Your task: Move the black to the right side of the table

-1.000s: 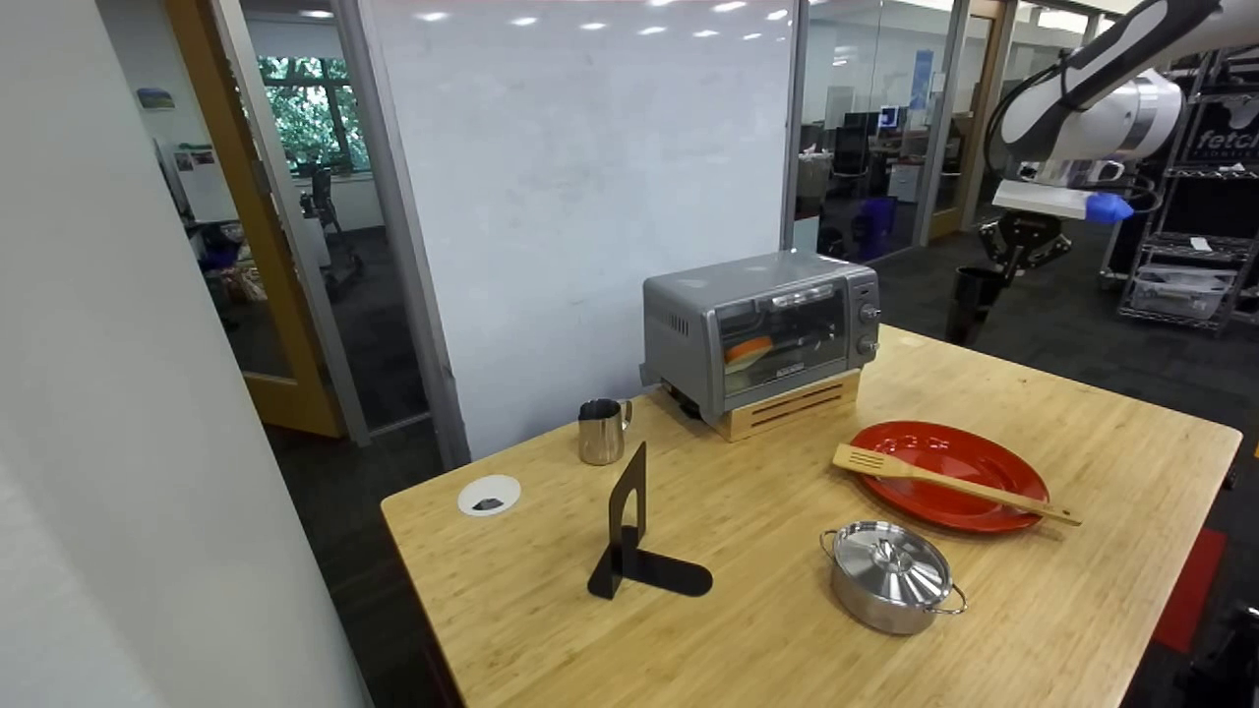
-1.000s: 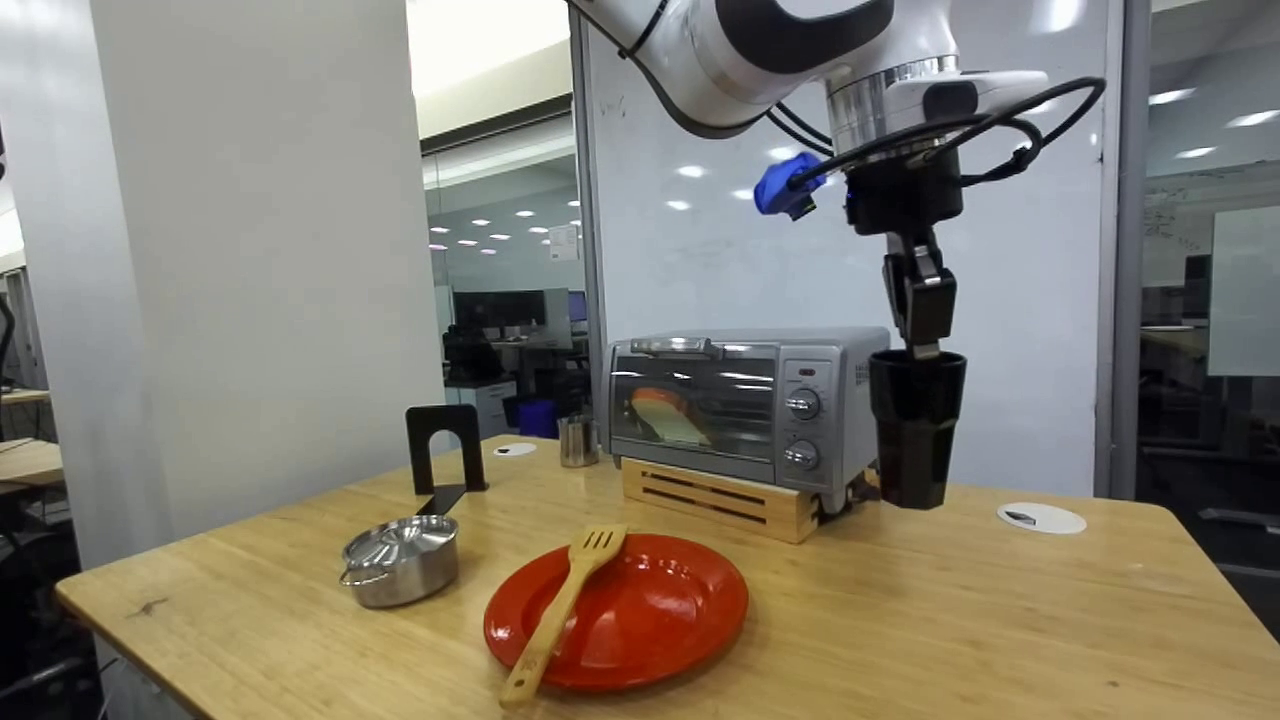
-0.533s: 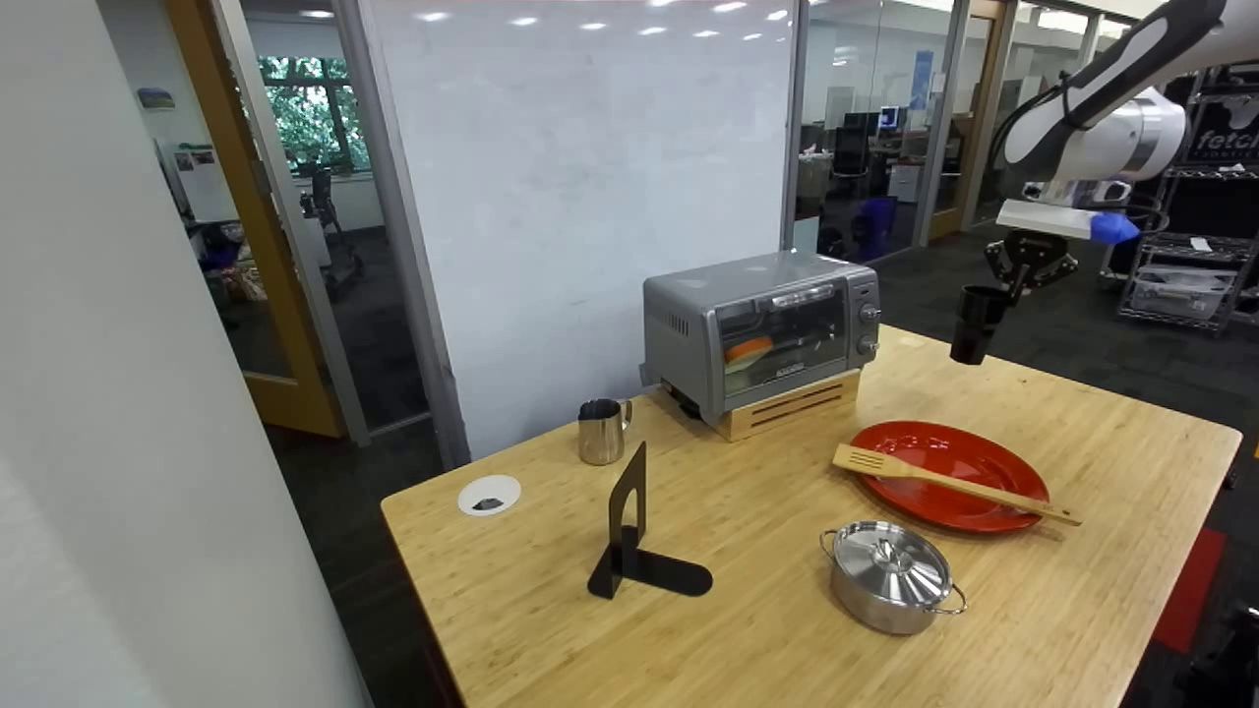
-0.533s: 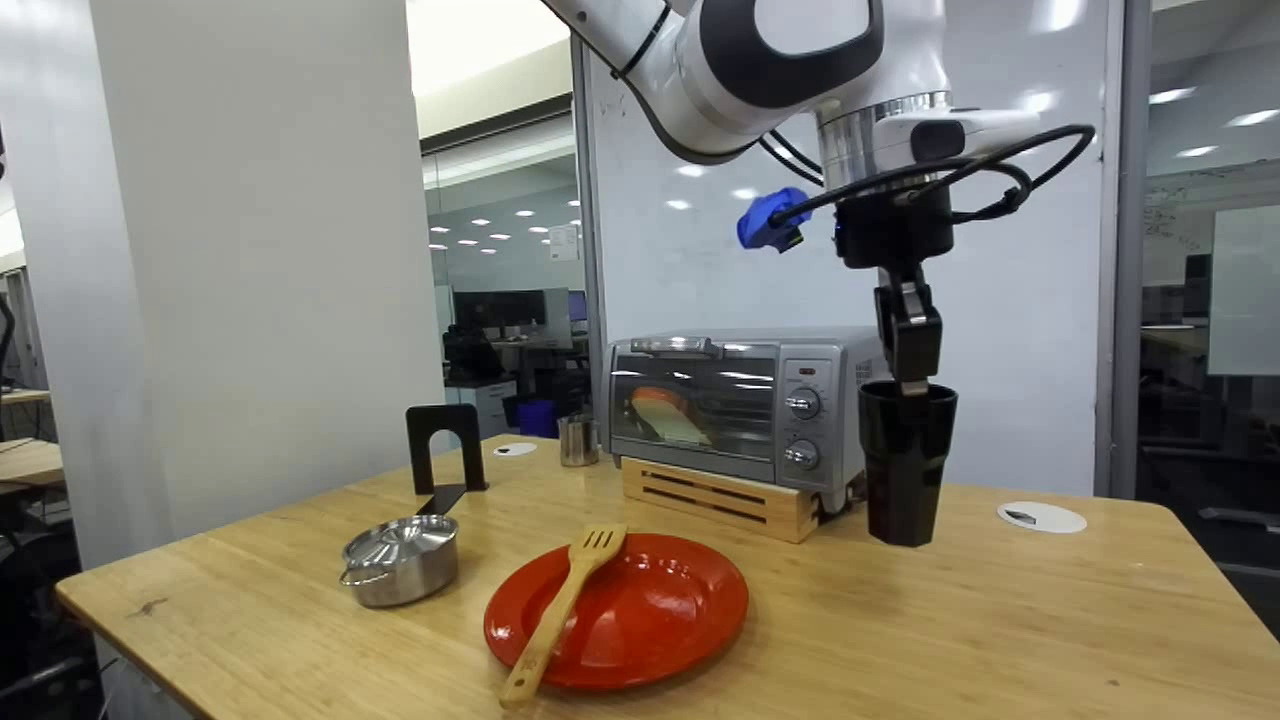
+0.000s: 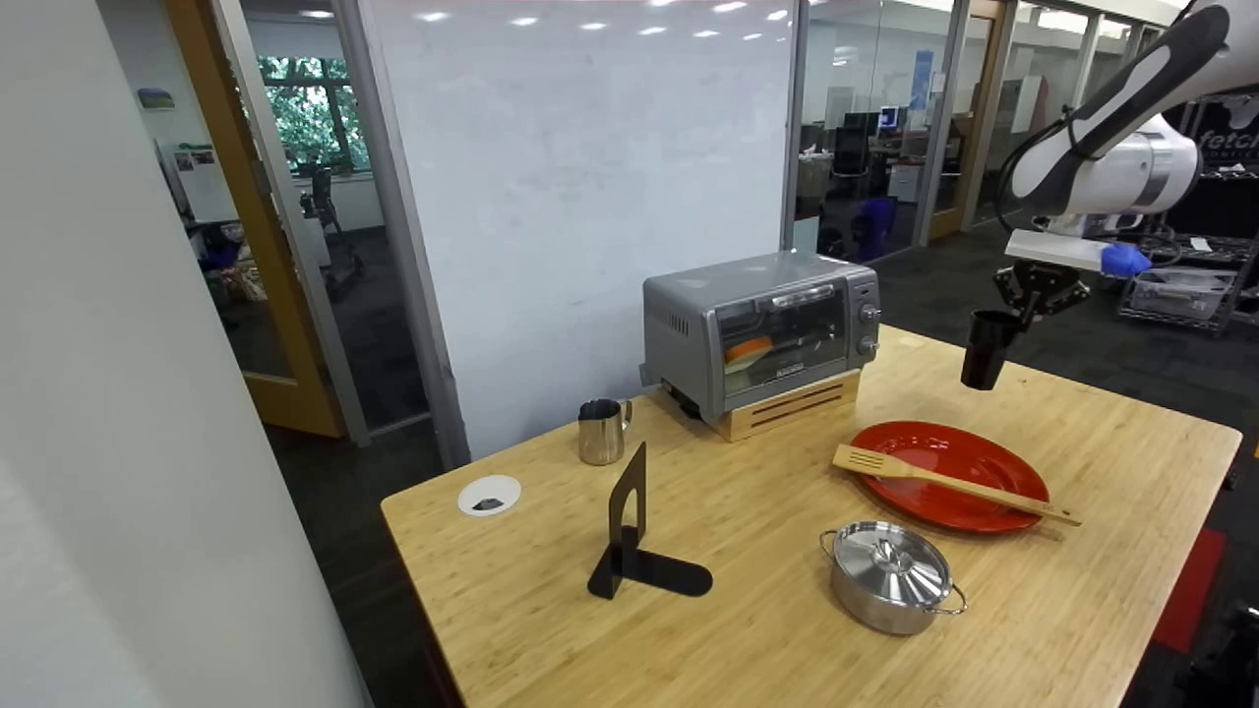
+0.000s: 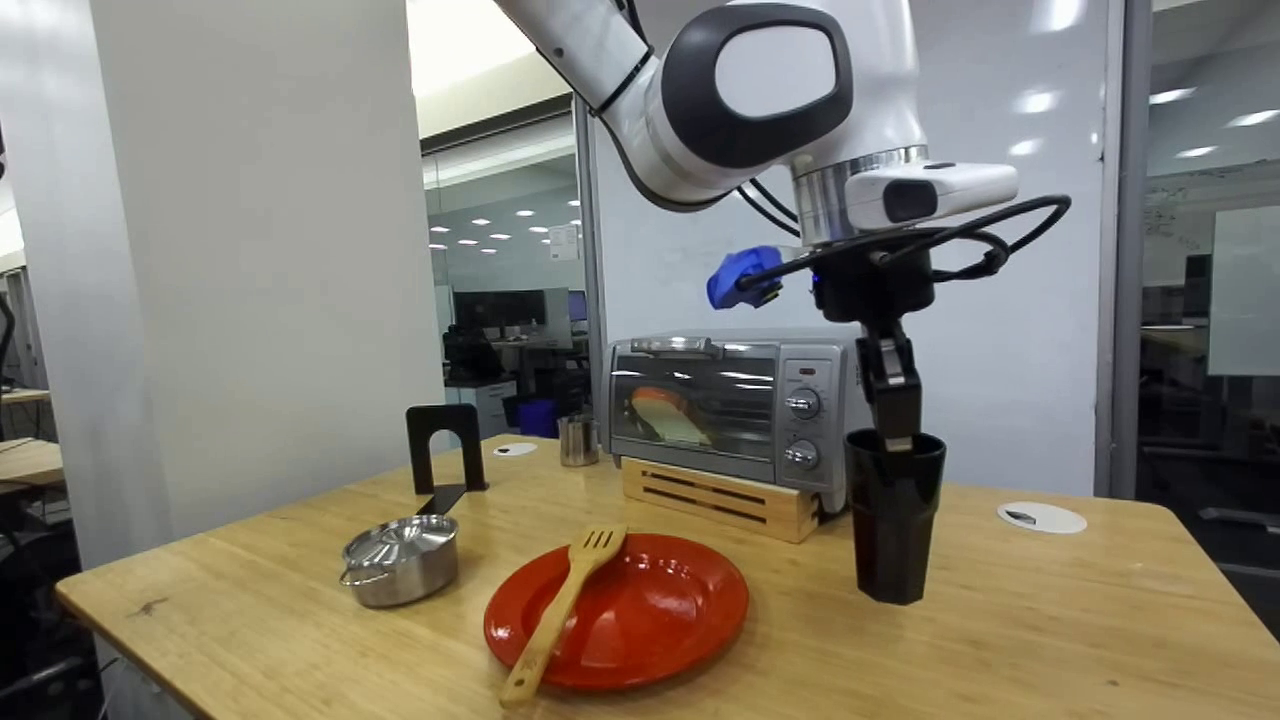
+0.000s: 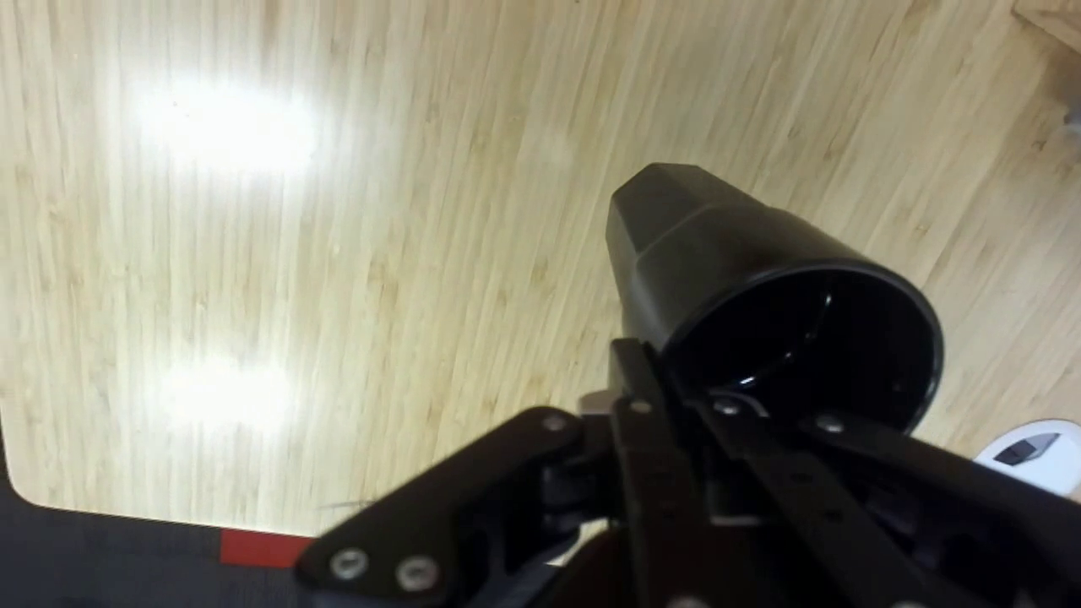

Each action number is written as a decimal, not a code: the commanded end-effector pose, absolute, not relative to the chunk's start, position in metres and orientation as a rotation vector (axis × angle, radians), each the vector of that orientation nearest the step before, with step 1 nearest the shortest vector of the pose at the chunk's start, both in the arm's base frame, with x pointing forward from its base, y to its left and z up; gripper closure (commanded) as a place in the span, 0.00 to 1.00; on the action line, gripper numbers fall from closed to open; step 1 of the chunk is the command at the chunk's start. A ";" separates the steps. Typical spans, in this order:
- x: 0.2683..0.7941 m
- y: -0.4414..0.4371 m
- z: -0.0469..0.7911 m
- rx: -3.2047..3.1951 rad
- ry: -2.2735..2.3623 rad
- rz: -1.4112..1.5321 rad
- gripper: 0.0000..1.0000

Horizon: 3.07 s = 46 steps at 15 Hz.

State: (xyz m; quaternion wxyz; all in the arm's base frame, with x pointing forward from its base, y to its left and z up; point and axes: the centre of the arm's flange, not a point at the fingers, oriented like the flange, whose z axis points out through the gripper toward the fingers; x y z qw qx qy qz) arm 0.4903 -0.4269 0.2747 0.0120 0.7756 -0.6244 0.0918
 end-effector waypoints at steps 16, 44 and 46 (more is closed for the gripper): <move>0.468 -0.404 0.257 2.416 -1.782 0.347 0.99; 0.453 -0.410 0.222 2.532 -1.778 0.263 0.99; 0.453 -0.409 0.221 2.534 -1.771 0.260 0.99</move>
